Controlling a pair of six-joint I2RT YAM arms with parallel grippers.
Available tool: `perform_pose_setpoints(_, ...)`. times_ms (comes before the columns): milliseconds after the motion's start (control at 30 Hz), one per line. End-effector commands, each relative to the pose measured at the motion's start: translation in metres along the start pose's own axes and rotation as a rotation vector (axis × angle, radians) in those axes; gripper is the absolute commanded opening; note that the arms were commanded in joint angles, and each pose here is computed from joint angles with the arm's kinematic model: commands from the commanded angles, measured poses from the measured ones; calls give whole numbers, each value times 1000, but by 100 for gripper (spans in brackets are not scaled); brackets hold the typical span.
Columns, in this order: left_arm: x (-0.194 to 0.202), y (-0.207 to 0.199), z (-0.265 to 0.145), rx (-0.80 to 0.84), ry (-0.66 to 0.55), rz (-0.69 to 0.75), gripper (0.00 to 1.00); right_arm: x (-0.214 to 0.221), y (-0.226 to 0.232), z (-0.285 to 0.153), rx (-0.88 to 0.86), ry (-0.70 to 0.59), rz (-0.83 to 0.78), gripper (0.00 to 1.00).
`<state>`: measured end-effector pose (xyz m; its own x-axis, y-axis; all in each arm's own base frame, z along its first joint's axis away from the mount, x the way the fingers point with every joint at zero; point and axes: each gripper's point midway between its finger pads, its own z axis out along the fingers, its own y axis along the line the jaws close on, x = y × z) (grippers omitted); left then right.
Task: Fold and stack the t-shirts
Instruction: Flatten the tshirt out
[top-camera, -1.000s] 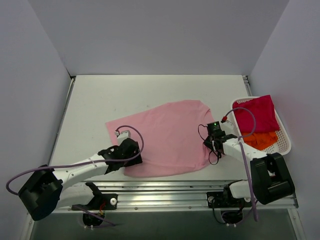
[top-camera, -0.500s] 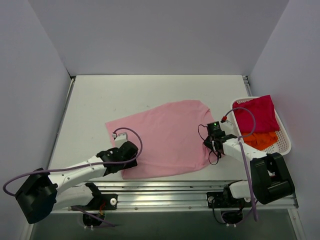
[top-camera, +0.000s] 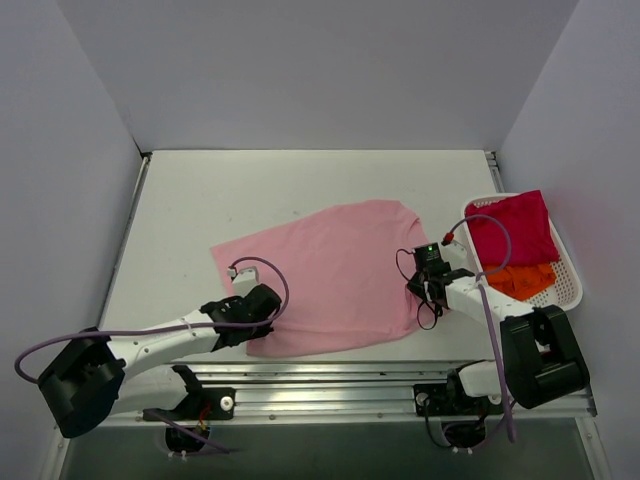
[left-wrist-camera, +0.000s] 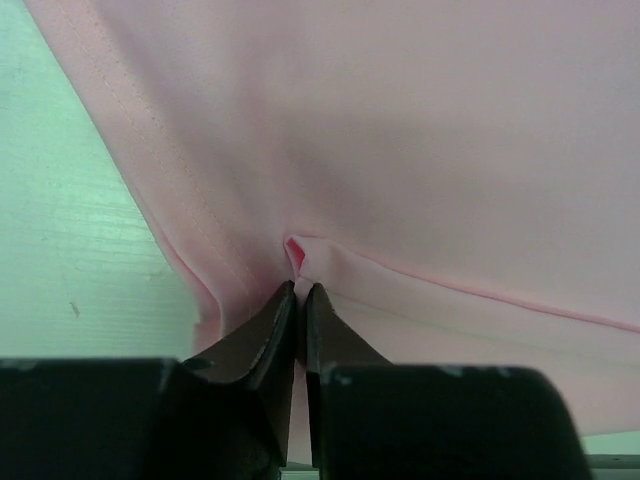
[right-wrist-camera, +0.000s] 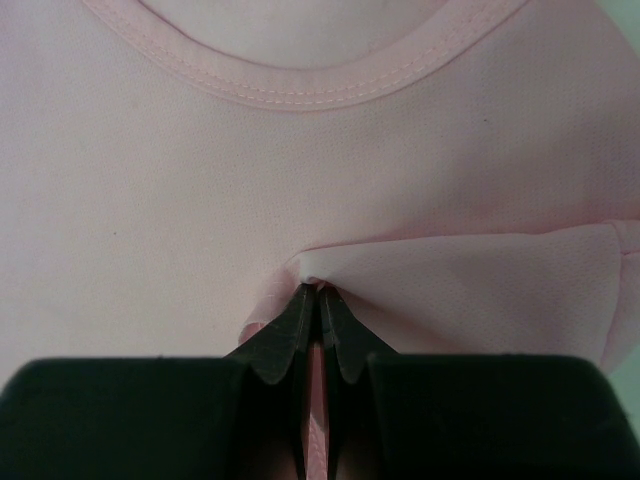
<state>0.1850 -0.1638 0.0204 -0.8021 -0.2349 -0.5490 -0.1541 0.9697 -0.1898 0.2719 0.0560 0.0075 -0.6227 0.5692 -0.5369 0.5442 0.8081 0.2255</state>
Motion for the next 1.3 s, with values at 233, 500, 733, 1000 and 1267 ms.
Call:
perform_pose_setpoints(233,-20,3,-26,-6,-76,-27,22,5,-9,-1,23,6,-12,0)
perform_pose_setpoints(500,-19,5,-26,-12,-76,-26,25,5,-7,-1,17,6,-15,0)
perform_pose_setpoints(733,-19,5,-28,-10,-83,-24,10,5,-7,-2,13,4,-15,0)
perform_pose_setpoints(1000,-40,-4,-52,15,-147,8,2,-11,13,-31,-59,-47,-43,0)
perform_pose_setpoints(1267,-100,-58,-175,440,-351,164,2,-86,94,-230,-732,-334,-40,0)
